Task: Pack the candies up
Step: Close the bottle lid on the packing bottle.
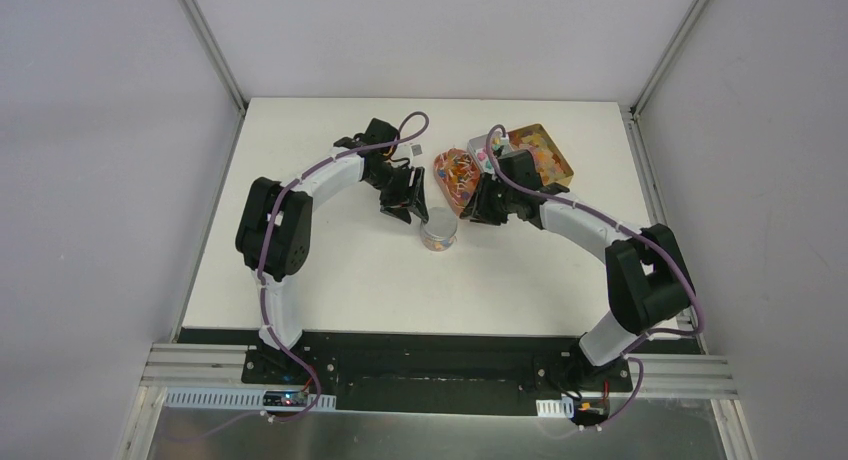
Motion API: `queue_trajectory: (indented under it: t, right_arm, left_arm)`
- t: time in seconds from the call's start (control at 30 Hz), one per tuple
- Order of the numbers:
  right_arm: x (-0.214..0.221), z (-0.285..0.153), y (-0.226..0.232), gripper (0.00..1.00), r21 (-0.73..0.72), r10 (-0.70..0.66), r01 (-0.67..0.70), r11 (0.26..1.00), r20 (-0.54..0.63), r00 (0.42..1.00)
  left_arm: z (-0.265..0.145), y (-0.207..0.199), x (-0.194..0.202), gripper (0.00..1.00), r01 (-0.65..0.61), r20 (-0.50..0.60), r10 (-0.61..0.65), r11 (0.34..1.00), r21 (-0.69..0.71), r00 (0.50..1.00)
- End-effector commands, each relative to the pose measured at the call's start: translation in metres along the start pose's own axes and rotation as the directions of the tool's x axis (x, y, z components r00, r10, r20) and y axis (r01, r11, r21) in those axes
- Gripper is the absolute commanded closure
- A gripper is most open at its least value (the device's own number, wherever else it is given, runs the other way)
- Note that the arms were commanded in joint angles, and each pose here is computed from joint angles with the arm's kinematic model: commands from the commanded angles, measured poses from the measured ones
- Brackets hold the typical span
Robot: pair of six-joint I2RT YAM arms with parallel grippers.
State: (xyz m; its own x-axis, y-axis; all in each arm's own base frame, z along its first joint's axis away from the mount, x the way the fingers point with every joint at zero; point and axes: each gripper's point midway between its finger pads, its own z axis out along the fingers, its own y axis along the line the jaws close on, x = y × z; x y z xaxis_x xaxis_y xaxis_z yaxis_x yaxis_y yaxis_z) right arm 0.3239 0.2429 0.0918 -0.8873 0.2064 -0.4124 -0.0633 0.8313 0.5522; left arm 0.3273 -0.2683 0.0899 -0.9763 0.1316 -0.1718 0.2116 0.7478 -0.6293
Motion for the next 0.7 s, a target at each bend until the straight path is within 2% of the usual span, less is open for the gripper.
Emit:
queue_trajectory:
  t: [0.0,0.17,0.4,0.67]
  right_arm:
    - [-0.02,0.001,0.034,0.67,-0.09,-0.035,0.039,0.995,0.046,0.998]
    - [-0.014,0.003,0.042,0.63,-0.107,-0.054,0.058,0.993,0.035,0.998]
    - [-0.011,0.003,0.045,0.62,-0.097,-0.081,0.085,0.992,0.041,0.996]
    - [0.002,0.014,0.042,0.68,-0.091,-0.094,0.093,0.992,-0.005,0.996]
  left_arm:
    - [-0.002,0.0,-0.002,0.46,-0.021,0.008,0.02,1.0,0.023,1.0]
    - [-0.003,0.007,0.001,0.47,-0.008,-0.008,0.008,1.0,-0.005,1.0]
    - [0.0,0.017,0.005,0.51,0.015,-0.045,-0.016,0.999,-0.03,0.999]
    - [-0.002,0.01,0.004,0.45,0.009,-0.043,-0.008,1.0,0.005,0.999]
